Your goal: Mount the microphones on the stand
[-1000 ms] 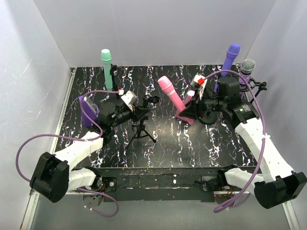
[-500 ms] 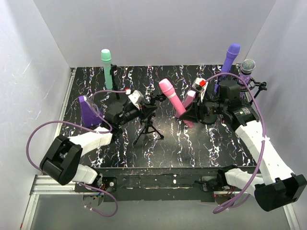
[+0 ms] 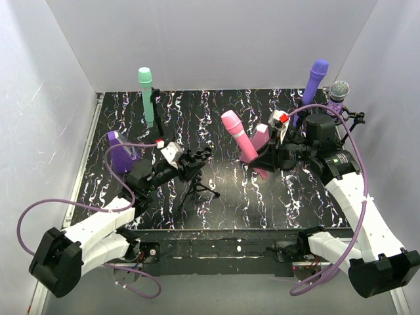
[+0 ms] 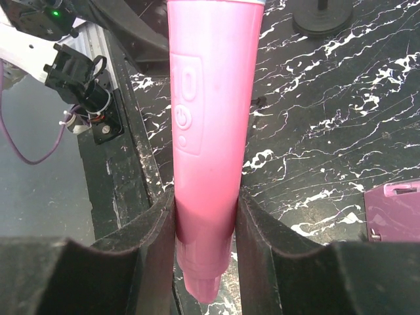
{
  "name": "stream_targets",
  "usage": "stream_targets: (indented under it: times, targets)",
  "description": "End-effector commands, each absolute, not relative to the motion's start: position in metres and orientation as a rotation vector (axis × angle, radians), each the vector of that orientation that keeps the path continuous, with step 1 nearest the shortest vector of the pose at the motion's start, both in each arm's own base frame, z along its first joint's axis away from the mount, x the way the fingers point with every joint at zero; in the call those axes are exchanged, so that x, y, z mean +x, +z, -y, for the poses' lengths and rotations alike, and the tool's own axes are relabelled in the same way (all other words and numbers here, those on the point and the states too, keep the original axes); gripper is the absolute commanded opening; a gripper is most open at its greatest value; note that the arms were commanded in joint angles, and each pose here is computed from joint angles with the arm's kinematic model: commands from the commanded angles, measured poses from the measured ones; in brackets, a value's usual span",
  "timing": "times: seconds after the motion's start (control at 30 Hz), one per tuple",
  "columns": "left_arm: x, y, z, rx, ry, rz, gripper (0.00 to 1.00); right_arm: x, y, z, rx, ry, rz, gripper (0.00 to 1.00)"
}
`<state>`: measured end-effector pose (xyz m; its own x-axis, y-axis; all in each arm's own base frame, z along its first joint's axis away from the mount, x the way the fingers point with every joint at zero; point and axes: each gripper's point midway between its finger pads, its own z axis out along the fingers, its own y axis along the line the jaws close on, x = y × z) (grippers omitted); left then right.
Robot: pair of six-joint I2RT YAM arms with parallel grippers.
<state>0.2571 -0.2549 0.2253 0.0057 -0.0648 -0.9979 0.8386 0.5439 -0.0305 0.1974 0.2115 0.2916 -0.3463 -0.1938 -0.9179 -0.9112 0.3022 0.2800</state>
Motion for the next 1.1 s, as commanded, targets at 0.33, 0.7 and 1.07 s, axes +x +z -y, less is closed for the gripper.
stream_targets:
  times: [0.33,0.7,1.07]
  targets:
    - [0.234,0.255,0.210,0.512,-0.764,-1.477,0.98,0.176,0.305,-0.214,-1.087,1.163,-1.631,0.01]
    - [0.174,0.353,0.226,0.267,-1.291,-1.641,0.98,0.164,0.317,-0.227,-1.157,1.303,-1.535,0.01]
    - [0.198,0.407,0.295,0.237,-1.500,-1.472,0.98,0.157,0.345,-0.234,-1.113,1.433,-1.542,0.01]
